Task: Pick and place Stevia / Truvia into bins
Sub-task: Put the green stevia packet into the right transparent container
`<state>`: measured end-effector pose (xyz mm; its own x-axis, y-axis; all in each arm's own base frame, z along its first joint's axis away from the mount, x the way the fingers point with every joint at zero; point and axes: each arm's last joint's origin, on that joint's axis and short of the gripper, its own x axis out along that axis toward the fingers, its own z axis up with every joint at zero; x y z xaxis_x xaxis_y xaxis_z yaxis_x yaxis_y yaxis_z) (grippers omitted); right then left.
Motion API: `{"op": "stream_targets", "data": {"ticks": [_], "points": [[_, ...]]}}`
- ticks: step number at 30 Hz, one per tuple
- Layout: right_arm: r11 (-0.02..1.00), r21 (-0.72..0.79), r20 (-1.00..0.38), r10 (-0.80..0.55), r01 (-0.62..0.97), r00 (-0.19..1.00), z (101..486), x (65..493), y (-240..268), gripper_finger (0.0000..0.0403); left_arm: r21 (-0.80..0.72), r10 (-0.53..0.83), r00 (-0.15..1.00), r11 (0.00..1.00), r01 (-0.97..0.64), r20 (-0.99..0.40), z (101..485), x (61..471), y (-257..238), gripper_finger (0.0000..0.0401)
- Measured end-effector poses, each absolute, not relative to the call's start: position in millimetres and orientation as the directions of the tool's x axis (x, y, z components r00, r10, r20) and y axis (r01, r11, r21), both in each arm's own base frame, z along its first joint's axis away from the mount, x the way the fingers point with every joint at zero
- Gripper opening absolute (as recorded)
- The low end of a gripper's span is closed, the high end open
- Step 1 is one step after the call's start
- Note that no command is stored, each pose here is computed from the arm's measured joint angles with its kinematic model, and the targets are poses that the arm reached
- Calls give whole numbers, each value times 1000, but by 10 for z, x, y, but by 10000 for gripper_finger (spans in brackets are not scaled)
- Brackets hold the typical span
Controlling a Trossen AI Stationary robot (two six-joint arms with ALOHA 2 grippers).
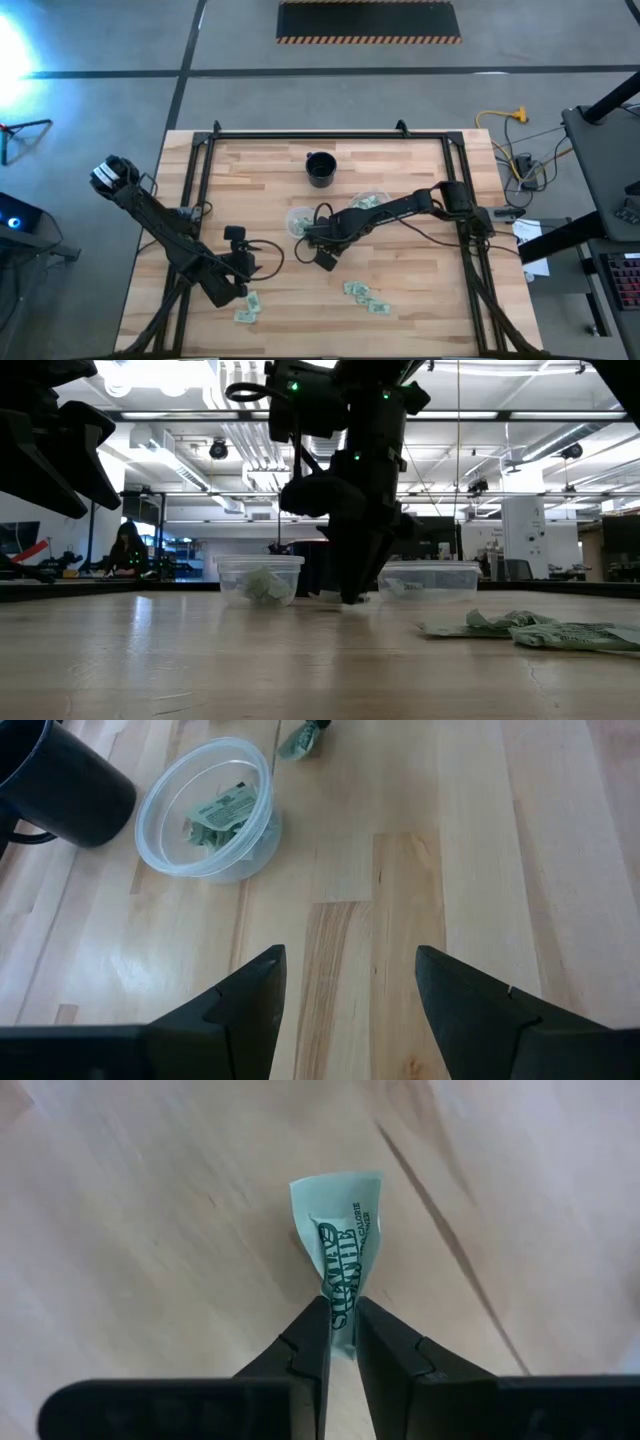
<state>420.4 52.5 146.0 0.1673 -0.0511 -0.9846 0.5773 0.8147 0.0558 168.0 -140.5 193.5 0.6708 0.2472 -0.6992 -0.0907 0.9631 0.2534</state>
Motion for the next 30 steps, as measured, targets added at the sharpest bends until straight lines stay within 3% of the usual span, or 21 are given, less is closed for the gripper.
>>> {"op": "stream_targets", "data": {"ticks": [15,30], "points": [[828,45,-983,-62,559,171,1917,4006,559,38,256,251,672,962,-94,-697,1935,1683,-1402,208],[770,-272,-906,-407,577,115,2478,3592,372,38,281,280,685,953,-113,-673,1942,1690,-1391,208]]}}
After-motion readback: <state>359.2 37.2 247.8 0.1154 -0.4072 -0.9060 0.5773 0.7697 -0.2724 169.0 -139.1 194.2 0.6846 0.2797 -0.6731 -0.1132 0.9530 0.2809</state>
